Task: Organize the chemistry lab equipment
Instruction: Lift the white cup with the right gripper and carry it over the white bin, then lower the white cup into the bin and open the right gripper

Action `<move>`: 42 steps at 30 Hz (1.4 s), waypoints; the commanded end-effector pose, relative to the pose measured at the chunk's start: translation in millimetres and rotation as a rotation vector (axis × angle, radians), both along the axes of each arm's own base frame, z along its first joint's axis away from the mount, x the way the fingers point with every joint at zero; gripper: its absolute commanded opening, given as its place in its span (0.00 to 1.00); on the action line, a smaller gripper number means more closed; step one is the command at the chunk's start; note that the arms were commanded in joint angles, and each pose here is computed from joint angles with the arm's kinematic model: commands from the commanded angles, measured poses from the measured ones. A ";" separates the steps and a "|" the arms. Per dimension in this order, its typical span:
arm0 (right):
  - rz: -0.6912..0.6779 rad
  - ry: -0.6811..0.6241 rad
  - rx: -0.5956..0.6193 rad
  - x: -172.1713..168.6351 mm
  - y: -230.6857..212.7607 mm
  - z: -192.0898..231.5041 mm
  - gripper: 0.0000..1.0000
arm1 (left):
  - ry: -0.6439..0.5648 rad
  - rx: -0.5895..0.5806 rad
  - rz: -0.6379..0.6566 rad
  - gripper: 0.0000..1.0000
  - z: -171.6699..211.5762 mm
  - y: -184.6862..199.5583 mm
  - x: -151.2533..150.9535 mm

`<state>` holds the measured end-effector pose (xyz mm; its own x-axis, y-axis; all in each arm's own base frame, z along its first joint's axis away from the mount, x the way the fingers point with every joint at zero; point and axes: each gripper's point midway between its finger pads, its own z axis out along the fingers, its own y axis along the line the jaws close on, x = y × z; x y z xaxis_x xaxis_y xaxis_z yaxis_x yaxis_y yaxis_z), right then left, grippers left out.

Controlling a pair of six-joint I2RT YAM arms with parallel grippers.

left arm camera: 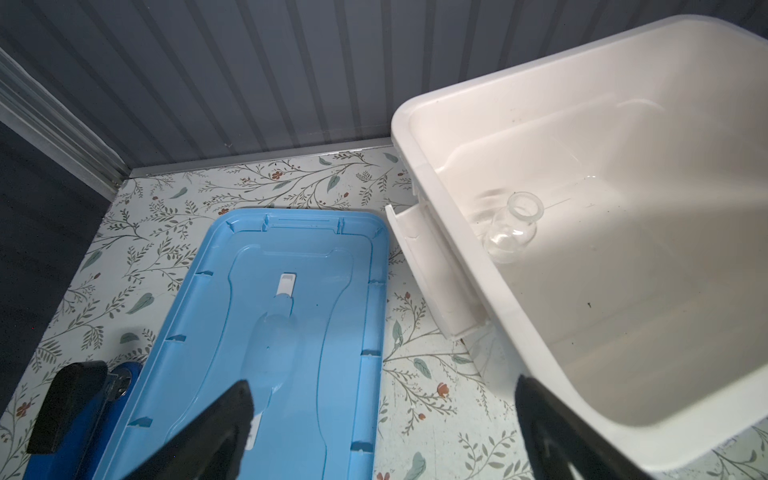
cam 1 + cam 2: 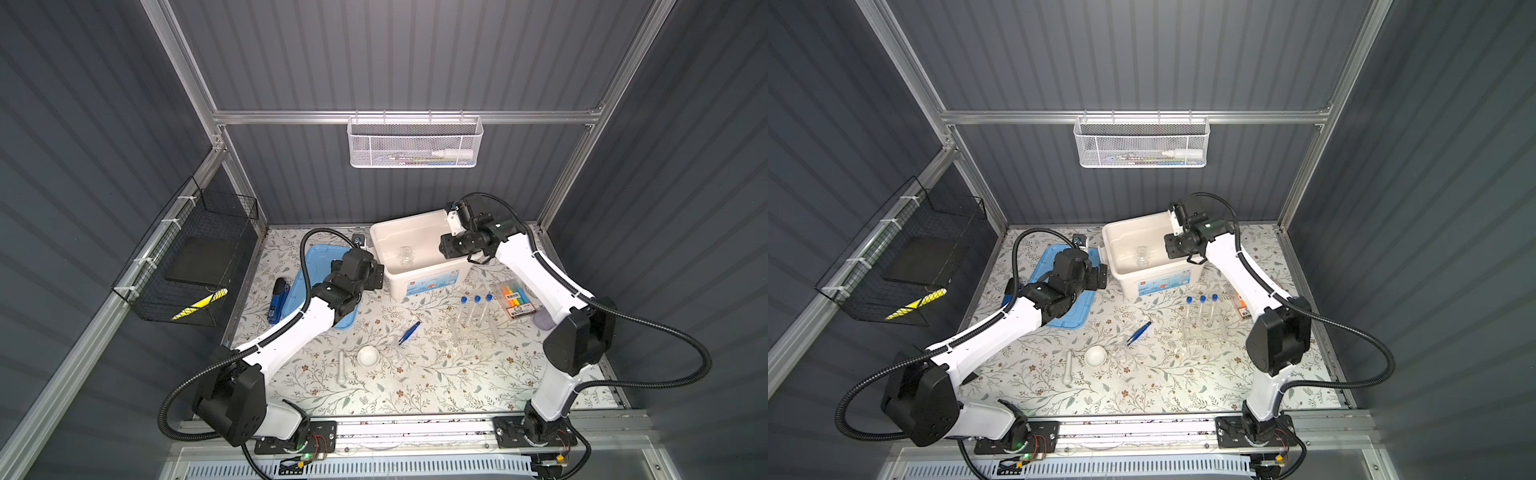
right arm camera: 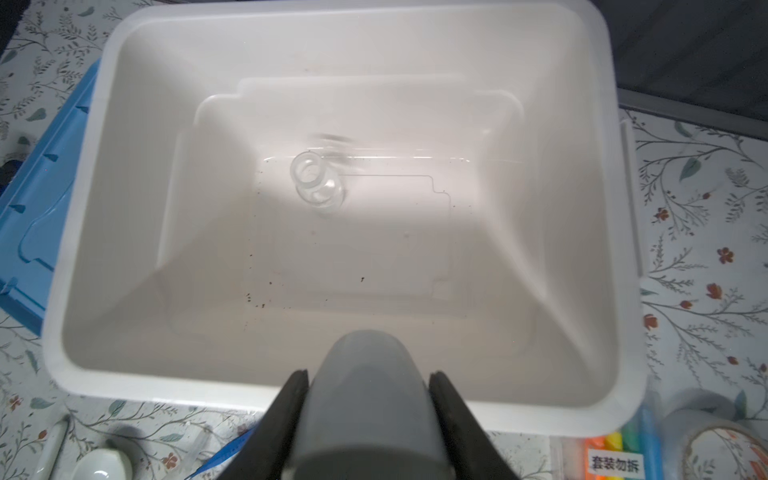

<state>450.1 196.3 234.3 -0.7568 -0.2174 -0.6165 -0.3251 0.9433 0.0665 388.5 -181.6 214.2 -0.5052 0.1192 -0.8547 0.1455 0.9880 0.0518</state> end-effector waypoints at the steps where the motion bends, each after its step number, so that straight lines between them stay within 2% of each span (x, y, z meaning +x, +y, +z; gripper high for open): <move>1: 0.064 0.039 -0.006 13.4 0.2 -10.7 0.38 | -0.001 -0.004 -0.015 1.00 5.5 -6.9 2.3; 11: 0.097 0.138 0.013 48.9 -3.7 -49.2 0.37 | 0.008 0.008 -0.019 1.00 2.1 -7.1 2.9; 22: 0.092 0.265 0.028 70.2 0.9 -95.0 0.37 | 0.029 0.000 -0.030 1.00 -5.3 -12.3 4.4; 42: 0.053 0.404 -0.030 58.4 -13.5 -153.2 0.38 | 0.034 0.011 -0.015 1.00 -6.7 -7.6 2.2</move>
